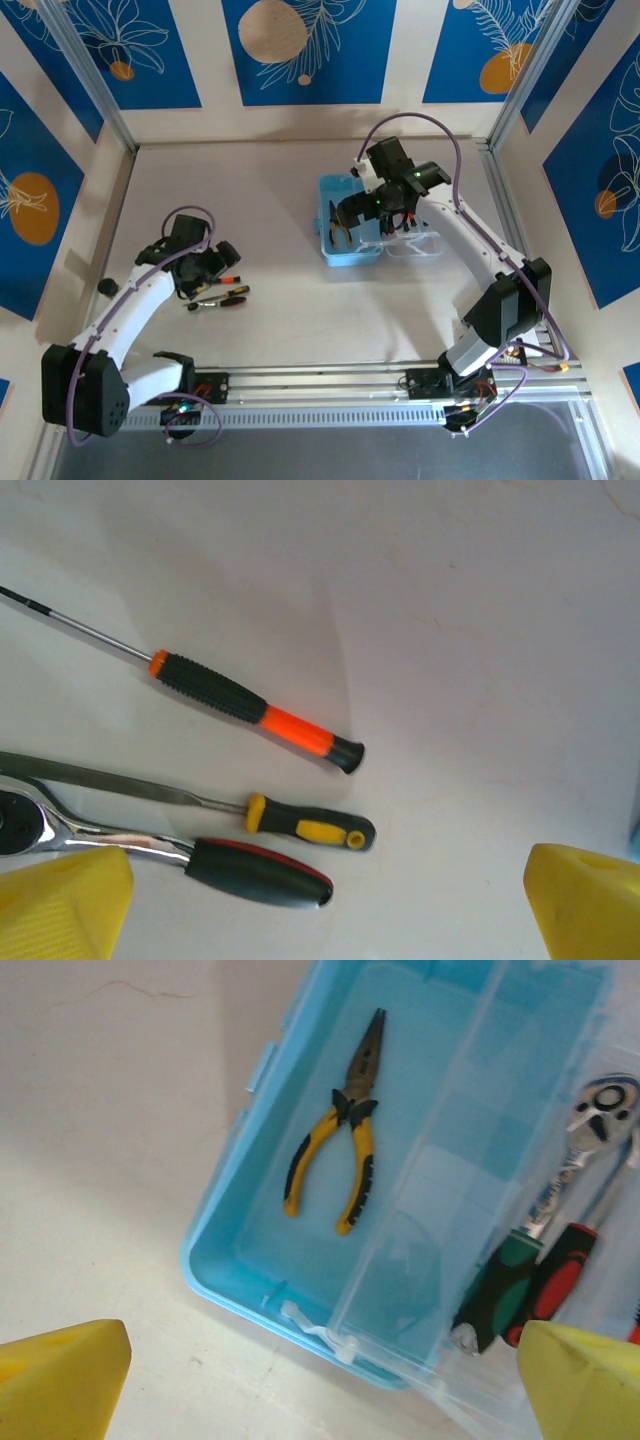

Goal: Pack the tool kit

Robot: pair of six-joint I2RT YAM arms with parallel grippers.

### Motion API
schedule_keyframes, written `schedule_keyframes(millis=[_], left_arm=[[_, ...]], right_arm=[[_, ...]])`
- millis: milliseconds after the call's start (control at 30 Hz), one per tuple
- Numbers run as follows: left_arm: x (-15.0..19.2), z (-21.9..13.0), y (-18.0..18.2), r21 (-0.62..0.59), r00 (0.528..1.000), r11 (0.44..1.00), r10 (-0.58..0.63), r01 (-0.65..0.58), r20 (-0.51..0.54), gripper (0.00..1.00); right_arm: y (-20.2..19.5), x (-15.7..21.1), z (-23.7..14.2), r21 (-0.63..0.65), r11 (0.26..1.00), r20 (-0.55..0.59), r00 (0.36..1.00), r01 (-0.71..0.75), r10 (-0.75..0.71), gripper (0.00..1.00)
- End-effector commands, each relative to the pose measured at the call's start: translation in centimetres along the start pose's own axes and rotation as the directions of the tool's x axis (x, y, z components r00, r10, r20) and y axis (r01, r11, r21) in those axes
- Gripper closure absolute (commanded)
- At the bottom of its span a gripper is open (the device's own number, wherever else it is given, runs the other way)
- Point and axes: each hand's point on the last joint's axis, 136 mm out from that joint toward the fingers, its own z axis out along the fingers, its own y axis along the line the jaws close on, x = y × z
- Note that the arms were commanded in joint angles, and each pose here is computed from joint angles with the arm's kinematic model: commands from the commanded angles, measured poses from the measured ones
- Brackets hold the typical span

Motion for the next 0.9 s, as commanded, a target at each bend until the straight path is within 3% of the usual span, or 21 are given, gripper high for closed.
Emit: schedule_keyframes(millis=[0, 167, 300, 533, 867], left_arm=[[-0.3, 2.2, 1.8, -0.067, 0.992, 0.990, -0.119, 0.121, 0.029, 0.00], [0.2, 5.1, 3.3, -0.082, 0.963, 0.960, -0.264, 0.268, 0.060, 0.01], [-0.2, 6.1, 4.0, -0.104, 0.947, 0.943, -0.307, 0.316, 0.096, 0.07], [-1.4, 7.9, 3.1, -0.150, 0.959, 0.949, -0.267, 0.278, 0.089, 0.13], [-1.6, 10.8, 1.4, -0.127, 0.971, 0.963, -0.237, 0.239, 0.026, 0.28]], right_arm=[[1.7, -0.4, 0.2, -0.076, 0.997, 0.028, 0.999, 0.034, -0.032, 0.01], [4.1, -0.4, 1.2, -0.162, 0.986, 0.033, 0.999, 0.033, -0.028, 0.01], [4.8, -0.4, 2.0, -0.161, 0.987, 0.002, 1.000, 0.029, -0.030, 0.01], [5.6, 0.3, 1.8, -0.152, 0.987, -0.004, 0.999, 0.046, -0.047, 0.01], [5.5, 0.1, 1.3, -0.139, 0.989, -0.002, 0.998, 0.055, -0.056, 0.01]])
